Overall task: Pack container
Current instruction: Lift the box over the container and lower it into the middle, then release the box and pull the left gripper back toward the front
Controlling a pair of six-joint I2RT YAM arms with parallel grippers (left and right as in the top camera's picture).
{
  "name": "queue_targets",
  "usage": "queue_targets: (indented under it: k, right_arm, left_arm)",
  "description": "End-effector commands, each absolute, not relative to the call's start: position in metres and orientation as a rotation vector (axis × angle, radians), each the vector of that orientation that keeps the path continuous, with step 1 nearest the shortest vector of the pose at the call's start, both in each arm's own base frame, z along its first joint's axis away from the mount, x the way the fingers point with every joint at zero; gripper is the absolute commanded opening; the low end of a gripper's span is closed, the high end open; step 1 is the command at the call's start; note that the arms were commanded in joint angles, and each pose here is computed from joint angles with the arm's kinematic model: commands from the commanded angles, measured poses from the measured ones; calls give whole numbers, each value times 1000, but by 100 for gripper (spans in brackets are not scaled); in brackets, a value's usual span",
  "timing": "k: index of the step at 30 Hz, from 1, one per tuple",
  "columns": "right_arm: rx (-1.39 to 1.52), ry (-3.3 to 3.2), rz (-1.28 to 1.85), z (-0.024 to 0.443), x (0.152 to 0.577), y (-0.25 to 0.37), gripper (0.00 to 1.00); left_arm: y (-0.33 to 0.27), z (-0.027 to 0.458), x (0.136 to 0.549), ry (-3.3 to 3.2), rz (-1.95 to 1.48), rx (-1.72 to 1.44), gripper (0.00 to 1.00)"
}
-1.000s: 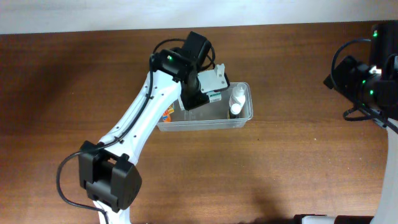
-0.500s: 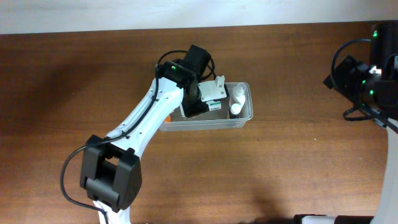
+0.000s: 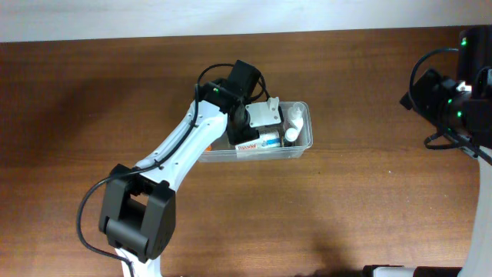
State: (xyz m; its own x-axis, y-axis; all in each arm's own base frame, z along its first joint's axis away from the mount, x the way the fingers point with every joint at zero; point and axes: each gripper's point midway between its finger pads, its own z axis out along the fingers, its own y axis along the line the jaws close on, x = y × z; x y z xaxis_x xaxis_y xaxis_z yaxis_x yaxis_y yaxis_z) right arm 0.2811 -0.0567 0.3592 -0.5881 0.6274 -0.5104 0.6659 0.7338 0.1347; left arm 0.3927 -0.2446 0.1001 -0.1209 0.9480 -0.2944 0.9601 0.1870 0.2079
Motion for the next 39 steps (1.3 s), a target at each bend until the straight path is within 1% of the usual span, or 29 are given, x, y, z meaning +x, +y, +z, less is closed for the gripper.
queue_targets:
  k: [1,11,14,18,19,21,22,23,25,27,31,35,39]
  right_arm:
    - [994,2384,-111,361,280,-61,98]
    - [994,2384,-111,361,280,-61,99]
    - [994,2384,-111,361,280,-61,98]
    - [994,2384,-111,361,280,-61,98]
    - [994,2384,-111,361,280,-61,98]
    - [994,2384,-111,361,280,-61,98]
    - [994,2384,-111,361,280,-61,98]
    - [994,2384,-111,361,280,-61,98]
    - [994,2384,-111,361,280,-61,98]
    - [994,2384,-111,361,280,-61,98]
    - [994,2384,-111,361,280,-61,98]
    - [994,2384,-111,361,280,-61,98]
    - [994,2384,-111,361,280,-61,98]
  left_arm:
    - [-244,98,388,2092,-56,1821,53]
    - [-240,103,401,2101,-8,1766,54]
    - [-241,119,408,2158,-7,1644,61]
    - [-241,162,416,2172,5,1496,71]
    - [-238,177,418,2183,17,1433,75]
    - [-234,205,418,2203,21,1320,93]
    - [-232,218,415,2206,17,1280,99]
    - [-230,231,412,2205,11,1247,99]
    - [-222,267,399,2199,-9,1163,99]
    - [-215,290,386,2194,-29,1101,99]
    - [-192,341,346,2164,-65,993,99]
    - [-166,371,298,2153,-86,954,100]
    - [-143,387,257,2140,-87,947,100]
